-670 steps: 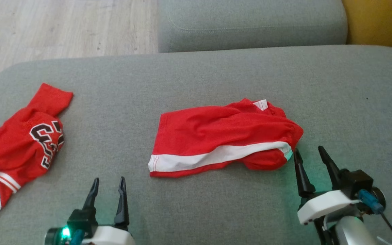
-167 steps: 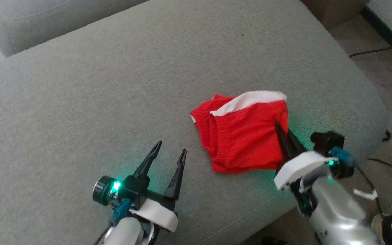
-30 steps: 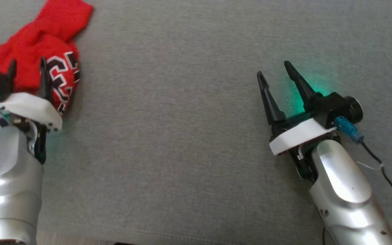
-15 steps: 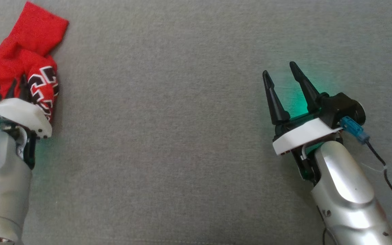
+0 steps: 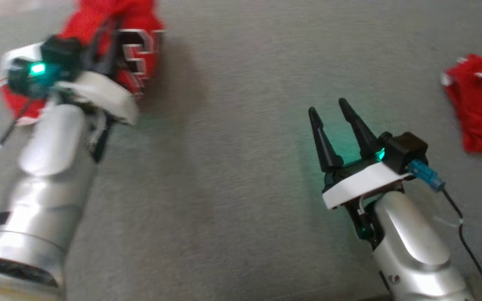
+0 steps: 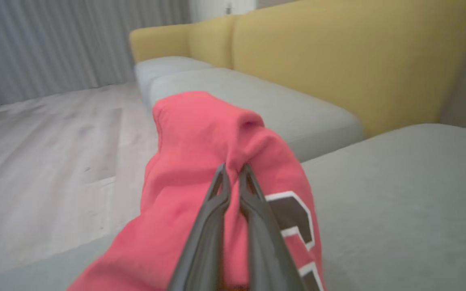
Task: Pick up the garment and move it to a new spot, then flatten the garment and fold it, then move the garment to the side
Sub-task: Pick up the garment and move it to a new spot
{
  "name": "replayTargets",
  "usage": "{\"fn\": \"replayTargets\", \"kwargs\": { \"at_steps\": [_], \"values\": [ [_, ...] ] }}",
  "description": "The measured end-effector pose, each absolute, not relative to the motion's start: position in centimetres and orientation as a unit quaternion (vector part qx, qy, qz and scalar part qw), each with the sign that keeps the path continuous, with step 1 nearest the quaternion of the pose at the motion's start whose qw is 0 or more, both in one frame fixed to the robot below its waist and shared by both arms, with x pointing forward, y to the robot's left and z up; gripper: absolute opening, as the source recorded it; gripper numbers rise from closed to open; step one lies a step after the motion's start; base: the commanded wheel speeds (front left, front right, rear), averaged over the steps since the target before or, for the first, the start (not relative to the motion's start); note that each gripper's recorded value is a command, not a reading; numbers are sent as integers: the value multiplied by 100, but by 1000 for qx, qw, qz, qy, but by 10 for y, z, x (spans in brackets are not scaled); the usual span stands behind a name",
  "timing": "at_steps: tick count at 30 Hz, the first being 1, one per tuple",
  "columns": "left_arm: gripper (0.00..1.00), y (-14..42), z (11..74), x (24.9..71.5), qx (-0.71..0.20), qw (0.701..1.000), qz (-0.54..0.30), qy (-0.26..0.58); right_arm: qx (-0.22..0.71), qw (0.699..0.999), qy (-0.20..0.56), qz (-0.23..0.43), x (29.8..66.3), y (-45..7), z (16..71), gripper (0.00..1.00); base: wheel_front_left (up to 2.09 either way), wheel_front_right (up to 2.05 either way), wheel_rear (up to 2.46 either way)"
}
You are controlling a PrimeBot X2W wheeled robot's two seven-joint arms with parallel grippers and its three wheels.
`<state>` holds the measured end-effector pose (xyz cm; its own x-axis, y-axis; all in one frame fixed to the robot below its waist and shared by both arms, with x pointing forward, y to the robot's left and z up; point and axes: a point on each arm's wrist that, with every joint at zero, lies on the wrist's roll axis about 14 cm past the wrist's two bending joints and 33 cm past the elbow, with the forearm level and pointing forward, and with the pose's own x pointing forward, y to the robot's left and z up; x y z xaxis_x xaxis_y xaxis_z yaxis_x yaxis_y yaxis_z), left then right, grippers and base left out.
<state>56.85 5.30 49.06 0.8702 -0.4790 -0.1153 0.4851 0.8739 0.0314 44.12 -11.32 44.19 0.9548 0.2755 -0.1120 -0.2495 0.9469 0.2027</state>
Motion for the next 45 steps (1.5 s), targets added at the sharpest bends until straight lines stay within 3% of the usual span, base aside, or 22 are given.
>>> {"fn": "replayTargets", "kwargs": {
  "at_steps": [5, 10, 18, 19, 20, 31, 37, 45],
  "values": [
    [0, -64, 501, 536, -4, 924, -380, 36, 96, 990, 65, 79, 421, -152, 449, 100, 0, 0, 0],
    [0, -143, 489, 487, -37, 878, -473, 57, 96, 993, 59, 34, 401, -183, 456, 100, 0, 0, 0],
    [0, -166, 447, 441, -46, 852, -508, 119, 98, 993, 62, -2, 380, -203, 455, 100, 0, 0, 0],
    [20, -163, 445, 441, -45, 854, -503, 122, 100, 993, 63, -2, 379, -202, 454, 100, 0, 0, 0],
    [100, -158, 443, 442, -45, 857, -498, 124, 100, 993, 63, 0, 380, -201, 453, 100, 0, 0, 0],
    [100, -50, 438, 470, -75, 940, -314, 110, 96, 993, 61, 35, 400, -179, 453, 100, 0, 0, 0],
    [100, 43, 405, 440, -65, 969, -189, 142, 90, 992, 65, 56, 410, -164, 450, 100, 0, 0, 0],
    [100, 117, 418, 402, -67, 988, -87, 111, 95, 989, 88, 73, 401, -146, 436, 100, 0, 0, 0]
  ]
}}
